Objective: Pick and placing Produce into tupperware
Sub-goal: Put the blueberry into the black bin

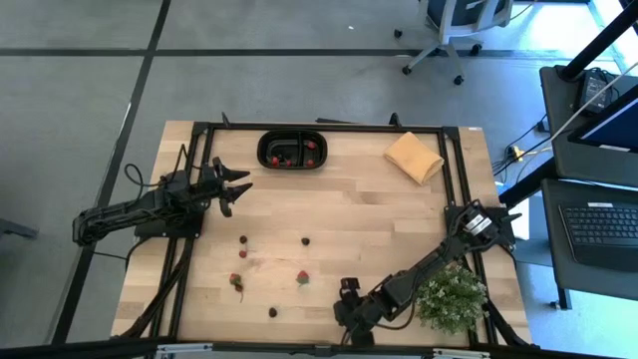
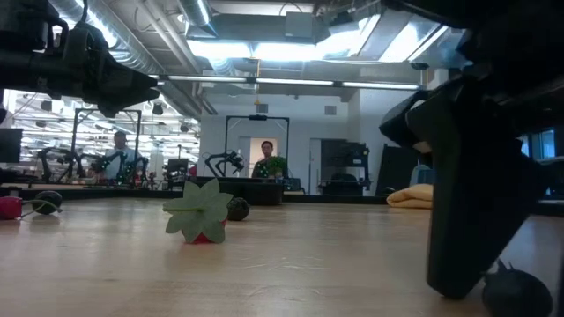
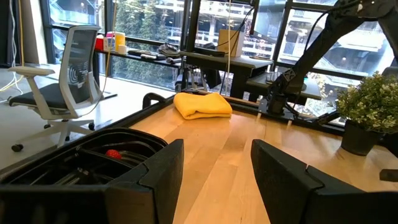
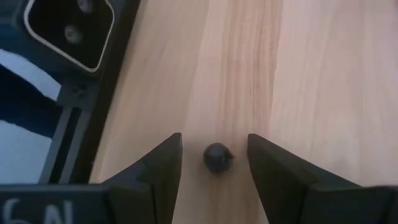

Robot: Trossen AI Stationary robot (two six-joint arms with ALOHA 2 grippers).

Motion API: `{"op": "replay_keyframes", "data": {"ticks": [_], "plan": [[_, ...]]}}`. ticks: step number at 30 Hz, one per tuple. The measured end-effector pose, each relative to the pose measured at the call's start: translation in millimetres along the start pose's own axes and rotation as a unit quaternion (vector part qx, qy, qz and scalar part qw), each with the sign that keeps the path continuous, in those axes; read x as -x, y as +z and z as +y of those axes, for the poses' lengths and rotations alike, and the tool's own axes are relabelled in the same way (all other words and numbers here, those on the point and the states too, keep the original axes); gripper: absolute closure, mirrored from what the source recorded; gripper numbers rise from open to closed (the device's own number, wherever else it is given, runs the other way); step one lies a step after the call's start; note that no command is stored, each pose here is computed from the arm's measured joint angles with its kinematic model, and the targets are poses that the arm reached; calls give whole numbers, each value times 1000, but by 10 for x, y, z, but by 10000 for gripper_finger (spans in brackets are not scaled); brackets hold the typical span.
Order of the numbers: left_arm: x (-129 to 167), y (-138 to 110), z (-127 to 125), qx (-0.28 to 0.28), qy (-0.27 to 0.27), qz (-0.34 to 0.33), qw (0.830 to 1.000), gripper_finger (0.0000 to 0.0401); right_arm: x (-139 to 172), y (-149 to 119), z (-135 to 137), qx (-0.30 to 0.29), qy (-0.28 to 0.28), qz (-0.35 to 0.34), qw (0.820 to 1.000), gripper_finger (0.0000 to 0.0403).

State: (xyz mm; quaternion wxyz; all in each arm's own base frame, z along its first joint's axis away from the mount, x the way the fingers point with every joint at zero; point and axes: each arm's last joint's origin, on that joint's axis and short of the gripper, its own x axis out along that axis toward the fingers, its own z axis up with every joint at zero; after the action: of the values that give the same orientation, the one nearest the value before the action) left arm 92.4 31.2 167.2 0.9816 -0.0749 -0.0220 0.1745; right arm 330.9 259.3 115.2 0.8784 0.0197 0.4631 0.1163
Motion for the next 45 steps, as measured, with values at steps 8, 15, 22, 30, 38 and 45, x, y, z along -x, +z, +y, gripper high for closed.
{"op": "replay_keyframes", "data": {"ticks": [8,15,22,30,38,45], "plan": [[0,1,0,1,0,0,1000,219,-48,-41,-14,-27,-8,13,1000,267],[0,0,0,1,0,0,1000,219,-53,-77,-33,-28,-2,39,999,326],[0,1,-1,1,0,0,1000,219,-53,-84,-33,-32,2,44,998,337],[0,0,0,1,0,0,1000,219,-17,75,-81,-82,-5,62,995,342],[0,1,-1,1,0,0,1000,219,179,510,-507,-53,-71,143,986,344],[0,0,0,2,0,0,1000,219,379,939,-1082,-20,-97,147,984,344]]}}
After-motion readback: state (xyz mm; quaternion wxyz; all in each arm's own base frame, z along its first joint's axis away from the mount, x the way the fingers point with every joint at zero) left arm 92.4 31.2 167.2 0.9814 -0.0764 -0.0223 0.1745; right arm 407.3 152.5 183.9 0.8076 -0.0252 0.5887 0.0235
